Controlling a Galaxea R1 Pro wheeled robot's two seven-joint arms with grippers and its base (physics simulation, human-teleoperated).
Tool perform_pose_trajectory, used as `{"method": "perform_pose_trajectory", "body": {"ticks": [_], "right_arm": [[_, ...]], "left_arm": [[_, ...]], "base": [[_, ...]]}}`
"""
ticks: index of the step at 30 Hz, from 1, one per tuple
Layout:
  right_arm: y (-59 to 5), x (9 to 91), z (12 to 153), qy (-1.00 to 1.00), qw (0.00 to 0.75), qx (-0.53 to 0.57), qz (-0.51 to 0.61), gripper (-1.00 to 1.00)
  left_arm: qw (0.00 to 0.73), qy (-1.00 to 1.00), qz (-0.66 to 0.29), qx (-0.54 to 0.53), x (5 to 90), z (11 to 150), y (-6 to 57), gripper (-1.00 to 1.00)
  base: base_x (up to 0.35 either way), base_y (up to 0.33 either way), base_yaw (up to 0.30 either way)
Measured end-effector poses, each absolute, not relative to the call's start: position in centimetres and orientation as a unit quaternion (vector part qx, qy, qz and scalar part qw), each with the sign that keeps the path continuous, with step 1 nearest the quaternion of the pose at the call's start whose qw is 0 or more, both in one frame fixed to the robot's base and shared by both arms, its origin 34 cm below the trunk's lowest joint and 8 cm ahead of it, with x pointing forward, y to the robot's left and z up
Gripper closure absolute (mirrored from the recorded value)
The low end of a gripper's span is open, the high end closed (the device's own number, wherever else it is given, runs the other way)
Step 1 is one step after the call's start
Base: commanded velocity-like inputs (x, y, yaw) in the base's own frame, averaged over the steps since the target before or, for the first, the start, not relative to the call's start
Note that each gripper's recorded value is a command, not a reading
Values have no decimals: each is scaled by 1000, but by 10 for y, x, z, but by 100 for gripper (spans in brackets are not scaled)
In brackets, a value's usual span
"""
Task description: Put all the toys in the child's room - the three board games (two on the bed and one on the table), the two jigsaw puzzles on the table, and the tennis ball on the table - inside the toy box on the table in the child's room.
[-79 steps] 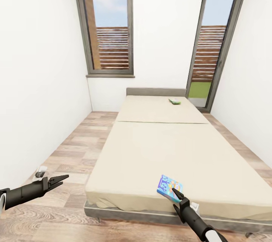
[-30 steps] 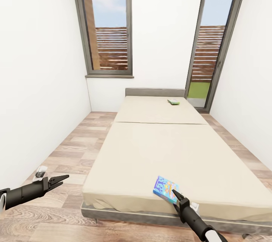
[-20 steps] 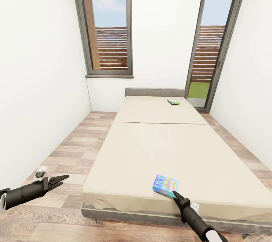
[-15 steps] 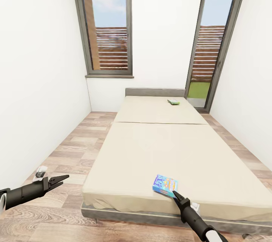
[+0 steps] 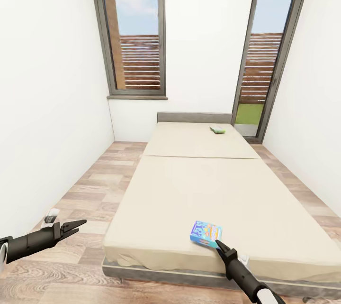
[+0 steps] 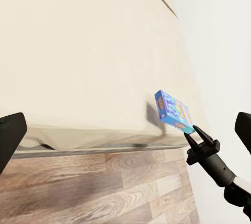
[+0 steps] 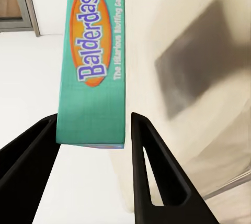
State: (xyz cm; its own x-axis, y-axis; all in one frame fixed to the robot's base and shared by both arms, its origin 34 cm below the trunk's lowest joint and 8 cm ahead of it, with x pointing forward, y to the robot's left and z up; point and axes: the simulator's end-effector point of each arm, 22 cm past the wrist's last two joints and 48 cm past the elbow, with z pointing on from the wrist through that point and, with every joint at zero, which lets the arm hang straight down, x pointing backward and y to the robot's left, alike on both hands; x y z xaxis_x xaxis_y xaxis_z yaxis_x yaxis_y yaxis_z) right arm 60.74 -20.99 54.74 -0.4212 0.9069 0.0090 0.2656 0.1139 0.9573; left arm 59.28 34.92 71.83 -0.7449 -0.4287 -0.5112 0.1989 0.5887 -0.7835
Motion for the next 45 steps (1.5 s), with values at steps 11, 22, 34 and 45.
{"method": "perform_pose_trajectory", "body": {"ticks": [11, 22, 34, 45], "right_arm": [[-202, 610, 573, 677, 293, 431, 520, 100], [-153, 619, 623, 724, 288, 318, 541, 100], [-114, 615, 654, 751, 275, 247, 547, 100], [-106, 636, 729, 745, 287, 194, 570, 100]], "left_arm": [[351, 820, -447, -70, 596, 740, 350, -100], [351, 820, -446, -69, 600, 762, 350, -100], [351, 823, -441, -68, 603, 782, 350, -100], [352, 821, -443, -68, 605, 805, 352, -100]], "base": [[0, 0, 0], [0, 0, 0], [0, 0, 0], [0, 0, 0]]}}
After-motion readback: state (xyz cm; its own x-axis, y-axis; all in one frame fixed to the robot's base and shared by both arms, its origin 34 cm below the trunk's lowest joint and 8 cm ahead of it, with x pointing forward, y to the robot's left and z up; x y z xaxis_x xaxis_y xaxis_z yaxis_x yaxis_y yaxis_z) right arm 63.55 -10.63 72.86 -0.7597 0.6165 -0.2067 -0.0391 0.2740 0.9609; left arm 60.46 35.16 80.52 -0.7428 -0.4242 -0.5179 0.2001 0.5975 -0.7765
